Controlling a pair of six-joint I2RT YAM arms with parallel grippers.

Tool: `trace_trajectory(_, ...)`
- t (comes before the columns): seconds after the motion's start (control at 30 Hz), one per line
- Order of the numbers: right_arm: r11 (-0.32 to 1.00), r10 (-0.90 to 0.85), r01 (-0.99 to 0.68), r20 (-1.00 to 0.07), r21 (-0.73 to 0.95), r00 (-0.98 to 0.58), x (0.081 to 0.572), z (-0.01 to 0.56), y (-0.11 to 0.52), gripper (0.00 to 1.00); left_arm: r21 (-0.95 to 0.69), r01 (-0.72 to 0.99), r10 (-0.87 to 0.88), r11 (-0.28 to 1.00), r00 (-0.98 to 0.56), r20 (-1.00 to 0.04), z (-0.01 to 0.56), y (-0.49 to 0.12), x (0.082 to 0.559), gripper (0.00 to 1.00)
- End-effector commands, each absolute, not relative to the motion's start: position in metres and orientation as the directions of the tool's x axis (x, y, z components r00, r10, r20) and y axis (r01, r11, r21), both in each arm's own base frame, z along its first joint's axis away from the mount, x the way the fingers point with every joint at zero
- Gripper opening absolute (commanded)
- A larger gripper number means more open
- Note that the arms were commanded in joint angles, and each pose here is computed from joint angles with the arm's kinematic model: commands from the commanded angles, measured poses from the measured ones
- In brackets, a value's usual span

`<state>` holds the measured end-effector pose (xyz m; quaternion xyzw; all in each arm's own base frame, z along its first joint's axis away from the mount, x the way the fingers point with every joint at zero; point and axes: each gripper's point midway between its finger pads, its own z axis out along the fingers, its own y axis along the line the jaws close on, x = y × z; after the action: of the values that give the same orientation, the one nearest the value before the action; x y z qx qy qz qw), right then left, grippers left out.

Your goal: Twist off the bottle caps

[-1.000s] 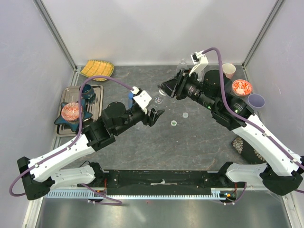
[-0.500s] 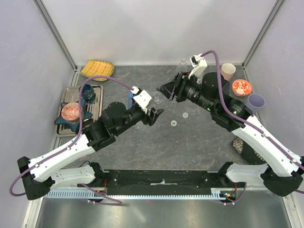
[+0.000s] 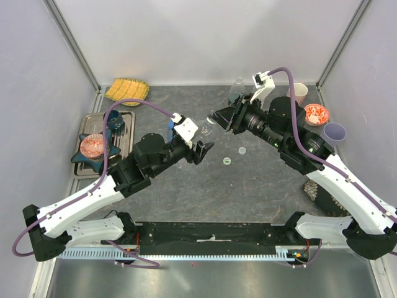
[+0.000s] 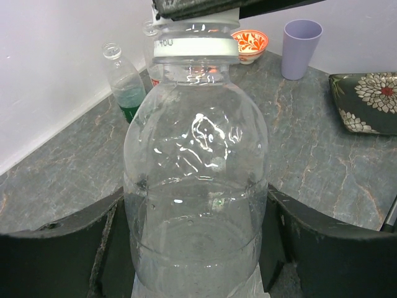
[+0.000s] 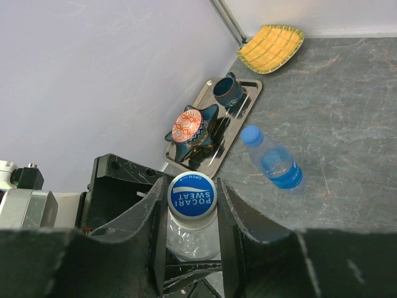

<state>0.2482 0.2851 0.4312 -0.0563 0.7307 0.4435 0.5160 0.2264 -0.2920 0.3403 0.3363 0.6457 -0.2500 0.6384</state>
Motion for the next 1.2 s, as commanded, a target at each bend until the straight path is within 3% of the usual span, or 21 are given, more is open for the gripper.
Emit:
trace_trajectory(0.0, 0.586, 0.395, -0.550, -0.802, 0.595, -0.447, 0.247, 0.437, 0.283, 0.33, 0.123, 0.743, 0.082, 0.658, 0.091, -0.992, 0.356, -0.292, 0.228, 0.40)
trace_trajectory(0.1, 0.591, 0.392, -0.547, -0.803, 0.594, -0.448, 0.248, 0.434, 0.283, 0.25, 0.121, 0.744, 0.081, 0.657, 0.090, -0.993, 0.357, -0.293, 0.228, 0.40)
trace_trajectory(0.23, 0.572, 0.359, -0.579, -0.812, 0.581, -0.460, 0.243, 0.430, 0.290, 0.00, 0.117, 0.757, 0.070, 0.642, 0.094, -0.993, 0.361, -0.295, 0.225, 0.40)
trace_trajectory(0.37, 0.539, 0.281, -0.669, -0.858, 0.512, -0.430, 0.235, 0.425, 0.299, 0.00, 0.100, 0.832, 0.033, 0.546, 0.098, -0.995, 0.367, -0.306, 0.205, 0.39)
trace_trajectory(0.5, 0.428, 0.158, -0.804, -0.911, 0.412, -0.382, 0.211, 0.426, 0.311, 0.00, 0.070, 0.973, -0.036, 0.218, 0.079, -0.996, 0.382, -0.324, 0.142, 0.38)
trace_trajectory(0.57, 0.326, 0.108, -0.869, -0.928, 0.371, -0.356, 0.191, 0.430, 0.316, 0.00, 0.018, 0.993, -0.061, 0.114, 0.025, -0.998, 0.396, -0.324, 0.125, 0.38)
trace_trajectory(0.6, 0.299, 0.098, -0.884, -0.933, 0.359, -0.346, 0.185, 0.430, 0.316, 0.00, -0.003, 1.000, -0.055, -0.012, -0.004, -0.998, 0.396, -0.325, 0.105, 0.38)
trace_trajectory(0.8, 0.030, 0.068, -0.967, -0.966, 0.253, -0.250, 0.133, 0.443, 0.314, 0.00, -0.096, 0.941, -0.087, -0.323, -0.130, -0.988, 0.422, -0.305, 0.068, 0.38)
trace_trajectory(1.17, -0.222, 0.082, -0.969, -0.989, 0.103, -0.124, 0.076, 0.459, 0.293, 0.00, -0.168, 0.862, -0.025, -0.479, -0.205, -0.978, 0.421, -0.287, 0.054, 0.34)
